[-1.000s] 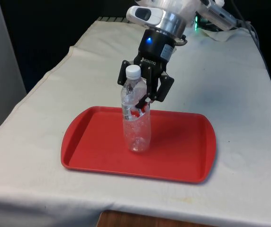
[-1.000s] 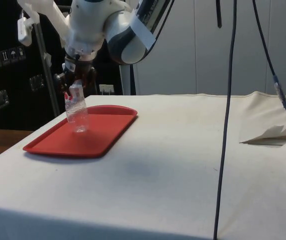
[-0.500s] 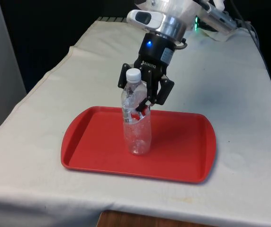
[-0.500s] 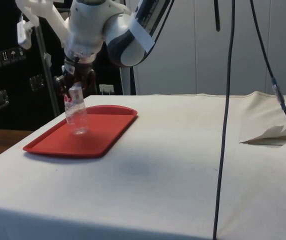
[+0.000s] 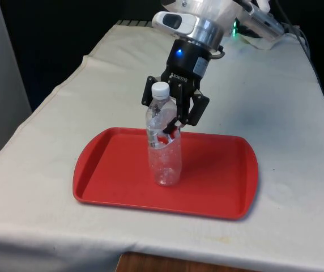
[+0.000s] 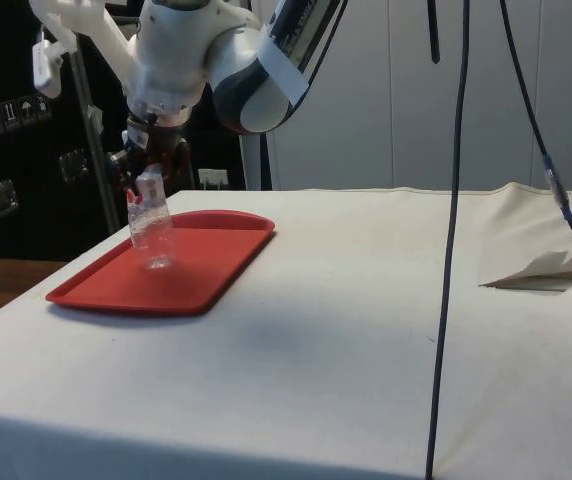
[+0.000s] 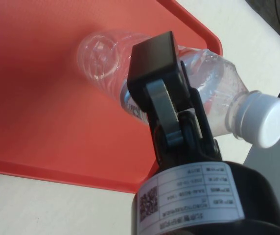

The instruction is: Place the bottle upright on the tray.

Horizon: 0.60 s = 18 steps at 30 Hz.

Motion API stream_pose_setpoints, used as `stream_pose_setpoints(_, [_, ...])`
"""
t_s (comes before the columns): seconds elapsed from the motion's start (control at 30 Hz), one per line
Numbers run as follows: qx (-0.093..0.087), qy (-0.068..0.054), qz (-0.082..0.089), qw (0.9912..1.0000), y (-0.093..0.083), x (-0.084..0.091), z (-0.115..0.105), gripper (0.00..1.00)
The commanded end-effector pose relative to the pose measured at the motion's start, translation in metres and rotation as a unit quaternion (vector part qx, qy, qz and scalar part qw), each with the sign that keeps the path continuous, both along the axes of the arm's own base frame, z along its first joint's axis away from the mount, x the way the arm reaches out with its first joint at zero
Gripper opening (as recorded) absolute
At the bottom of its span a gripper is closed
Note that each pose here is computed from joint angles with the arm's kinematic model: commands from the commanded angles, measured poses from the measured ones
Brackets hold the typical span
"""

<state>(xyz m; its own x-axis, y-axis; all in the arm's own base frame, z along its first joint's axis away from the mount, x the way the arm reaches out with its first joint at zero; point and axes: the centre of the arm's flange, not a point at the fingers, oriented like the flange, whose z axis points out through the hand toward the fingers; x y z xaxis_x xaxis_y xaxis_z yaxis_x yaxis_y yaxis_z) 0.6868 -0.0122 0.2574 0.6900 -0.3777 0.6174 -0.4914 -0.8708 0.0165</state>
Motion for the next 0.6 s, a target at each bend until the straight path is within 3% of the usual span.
stream_pose_setpoints(0.0, [-0.003, -0.007, 0.000, 0.99997, -0.0011, 0.0014, 0.0026, 0.00])
stream_pose_setpoints(0.2, [-0.004, -0.007, 0.001, 0.99997, 0.0001, 0.0015, 0.0031, 0.00])
stream_pose_setpoints(0.23, [0.000, 0.000, 0.001, 1.00000, 0.0007, 0.0003, 0.0004, 0.00])
stream_pose_setpoints(0.27, [-0.004, -0.007, 0.001, 0.99997, 0.0007, 0.0018, 0.0035, 0.00])
stream_pose_setpoints(0.5, [-0.002, -0.006, 0.002, 0.99998, 0.0027, 0.0019, 0.0025, 0.00])
stream_pose_setpoints(0.53, [0.000, -0.001, 0.001, 1.00000, 0.0021, 0.0006, 0.0008, 0.00])
stream_pose_setpoints(0.57, [-0.001, -0.006, 0.001, 0.99998, 0.0031, 0.0019, 0.0024, 0.00])
